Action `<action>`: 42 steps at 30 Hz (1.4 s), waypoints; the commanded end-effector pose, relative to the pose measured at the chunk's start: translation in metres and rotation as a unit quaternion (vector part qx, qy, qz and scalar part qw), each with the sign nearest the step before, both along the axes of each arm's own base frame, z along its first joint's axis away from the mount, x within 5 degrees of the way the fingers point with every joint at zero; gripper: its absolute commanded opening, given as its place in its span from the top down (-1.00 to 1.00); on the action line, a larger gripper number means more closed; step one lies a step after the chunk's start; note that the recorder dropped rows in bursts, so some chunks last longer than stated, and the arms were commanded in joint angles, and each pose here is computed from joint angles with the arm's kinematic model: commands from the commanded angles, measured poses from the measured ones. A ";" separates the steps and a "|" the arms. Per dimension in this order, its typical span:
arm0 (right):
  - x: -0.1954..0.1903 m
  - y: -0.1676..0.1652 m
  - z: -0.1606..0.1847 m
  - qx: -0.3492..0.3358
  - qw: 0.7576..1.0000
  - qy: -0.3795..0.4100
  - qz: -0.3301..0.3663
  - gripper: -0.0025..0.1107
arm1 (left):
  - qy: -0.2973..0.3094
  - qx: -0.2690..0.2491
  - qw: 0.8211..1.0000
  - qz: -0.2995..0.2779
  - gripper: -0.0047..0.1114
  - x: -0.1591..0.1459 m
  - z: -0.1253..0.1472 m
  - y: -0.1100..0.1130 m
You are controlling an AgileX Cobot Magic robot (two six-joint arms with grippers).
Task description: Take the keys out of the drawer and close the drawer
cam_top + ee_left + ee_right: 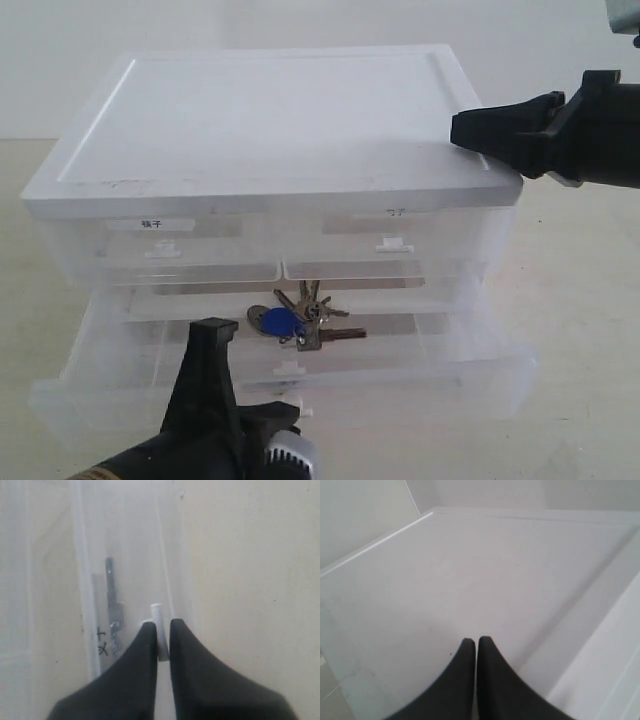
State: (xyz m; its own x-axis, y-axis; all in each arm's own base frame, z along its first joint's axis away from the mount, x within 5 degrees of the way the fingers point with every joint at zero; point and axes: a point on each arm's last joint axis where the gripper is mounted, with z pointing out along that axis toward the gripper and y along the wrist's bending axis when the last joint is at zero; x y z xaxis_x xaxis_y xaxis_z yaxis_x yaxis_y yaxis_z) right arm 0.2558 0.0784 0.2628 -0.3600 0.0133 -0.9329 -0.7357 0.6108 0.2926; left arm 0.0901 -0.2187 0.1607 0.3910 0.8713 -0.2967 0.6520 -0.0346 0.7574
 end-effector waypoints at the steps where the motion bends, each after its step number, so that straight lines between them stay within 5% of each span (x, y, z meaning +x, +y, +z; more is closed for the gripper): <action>1: 0.001 -0.001 -0.002 -0.015 1.000 0.000 -0.005 0.96 | 0.081 -0.016 0.995 -0.053 0.84 -0.018 0.004 0.000; 7: 0.001 -0.001 -0.002 -0.015 1.000 0.001 -0.005 0.96 | 0.066 -0.040 0.997 -0.015 0.83 -0.014 0.020 0.009; 10: 0.001 -0.001 -0.002 -0.015 1.000 0.001 -0.005 0.96 | 0.095 -0.070 0.992 -0.045 0.62 -0.021 0.030 0.009; 15: 0.001 -0.001 -0.002 -0.015 1.000 0.001 -0.005 0.96 | 0.153 -0.253 0.954 0.049 0.11 -0.016 0.078 0.007; 19: 0.001 -0.001 -0.003 -0.016 1.000 0.002 -0.005 0.96 | 0.148 -0.312 0.933 0.098 0.04 -0.007 0.105 0.005; 23: 0.003 -0.001 -0.006 -0.016 1.000 0.008 -0.005 0.96 | 0.153 -0.311 0.920 0.181 0.04 0.016 0.112 -0.001; 29: 0.006 -0.001 -0.012 -0.015 1.000 0.020 -0.007 0.96 | 0.184 -0.276 0.922 0.200 0.04 0.034 0.086 -0.019; 37: 0.006 -0.001 -0.012 -0.015 1.000 0.018 -0.008 0.96 | 0.237 -0.293 0.870 0.319 -0.05 0.067 0.049 -0.022; 42: 0.006 -0.001 -0.012 -0.015 1.000 0.018 -0.008 0.96 | 0.242 -0.314 0.854 0.335 -0.17 0.075 0.052 -0.021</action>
